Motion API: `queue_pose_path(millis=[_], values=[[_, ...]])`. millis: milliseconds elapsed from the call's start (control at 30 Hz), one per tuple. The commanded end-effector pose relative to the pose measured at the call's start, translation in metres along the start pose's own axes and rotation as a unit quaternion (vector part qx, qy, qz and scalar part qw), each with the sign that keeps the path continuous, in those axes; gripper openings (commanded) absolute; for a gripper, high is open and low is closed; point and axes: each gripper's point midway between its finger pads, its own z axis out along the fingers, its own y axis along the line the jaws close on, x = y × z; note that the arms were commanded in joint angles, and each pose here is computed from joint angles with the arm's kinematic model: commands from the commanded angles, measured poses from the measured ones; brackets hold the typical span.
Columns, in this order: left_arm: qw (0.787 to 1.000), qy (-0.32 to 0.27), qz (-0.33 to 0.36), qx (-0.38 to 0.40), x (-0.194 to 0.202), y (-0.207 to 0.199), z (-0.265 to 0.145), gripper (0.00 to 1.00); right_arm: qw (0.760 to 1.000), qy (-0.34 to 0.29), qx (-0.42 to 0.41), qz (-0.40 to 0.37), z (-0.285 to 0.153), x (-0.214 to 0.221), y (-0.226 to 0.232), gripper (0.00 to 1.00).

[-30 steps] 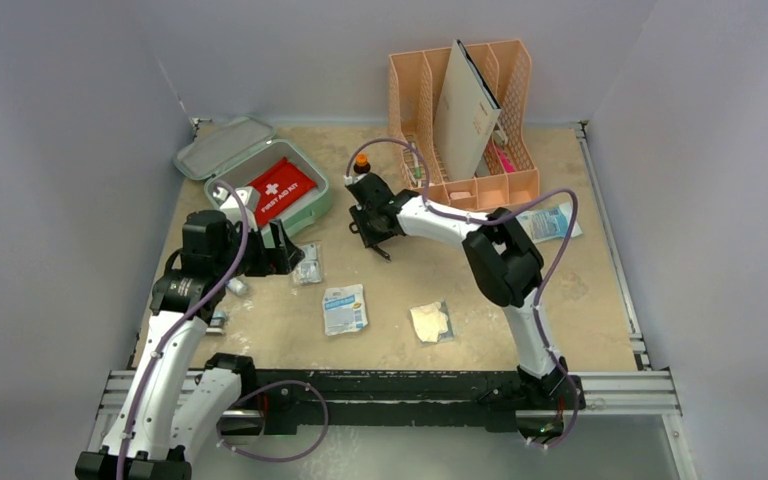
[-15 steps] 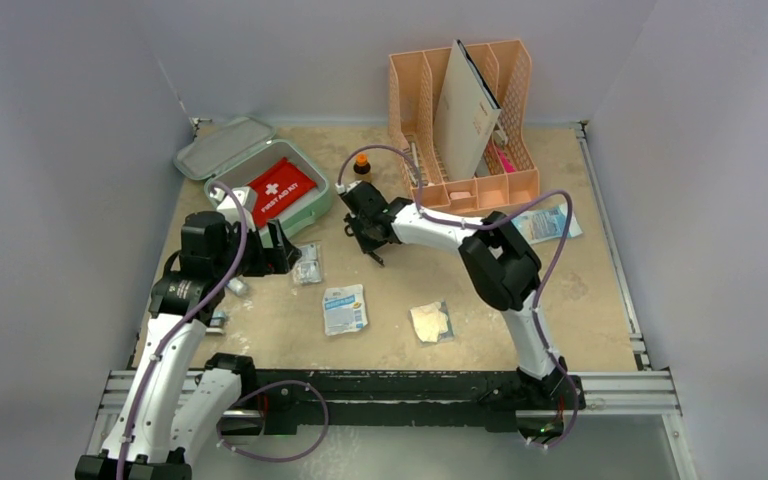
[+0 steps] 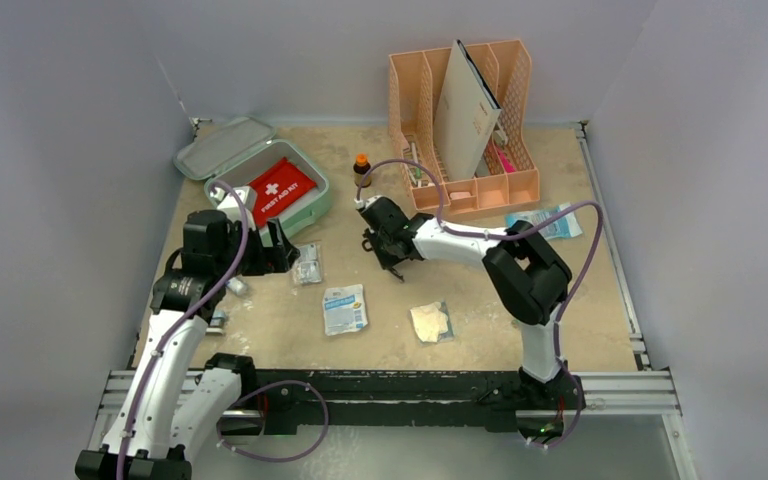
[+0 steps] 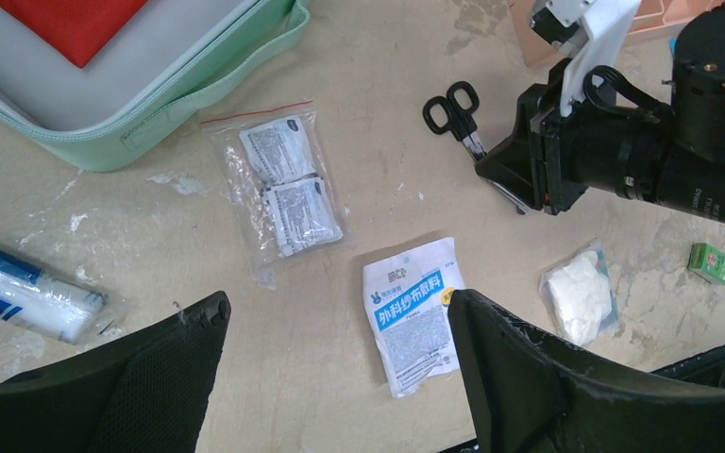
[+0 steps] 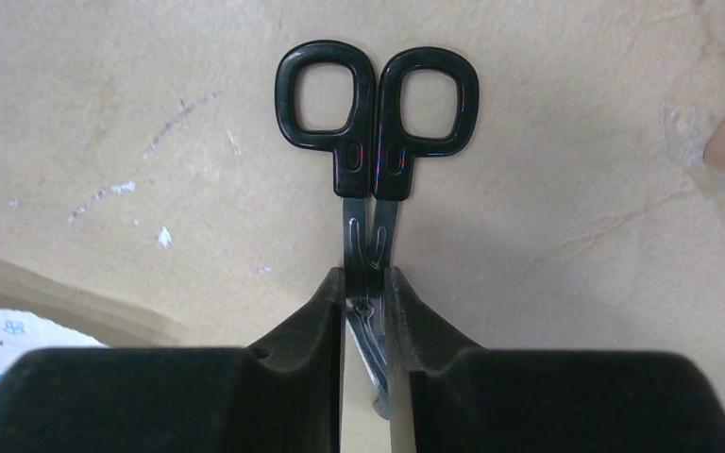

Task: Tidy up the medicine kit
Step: Move the scissors to the center of the board, then pick up the medical item at the center of the board.

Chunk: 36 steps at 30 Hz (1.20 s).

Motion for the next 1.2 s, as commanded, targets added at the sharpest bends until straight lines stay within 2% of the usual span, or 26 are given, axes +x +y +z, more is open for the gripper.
queue_pose_path(millis=[0,167,433,800,1167], values=[[1.0,-0.006,-0.003,-0.002,-0.008,-0.002,0.001,0.84,0.999,0.039,0.011,0.004,-0.007,0.031,-0.007,0.11],[1.0,-0.005,-0.017,-0.004,-0.007,-0.001,0.003,0.85,0.999,0.045,-0.01,0.022,-0.026,0.027,0.001,0.33],[1.0,-0.001,-0.019,-0.004,-0.006,-0.001,0.006,0.84,0.997,0.016,-0.052,0.053,-0.065,0.005,0.016,0.46],[1.0,-0.008,-0.012,-0.008,-0.007,0.001,0.002,0.84,0.972,0.004,-0.18,0.148,-0.078,0.007,0.088,0.48],[1.0,-0.002,-0.007,0.004,-0.005,-0.003,0.003,0.84,0.969,0.043,-0.184,0.16,-0.046,0.035,0.109,0.47]])
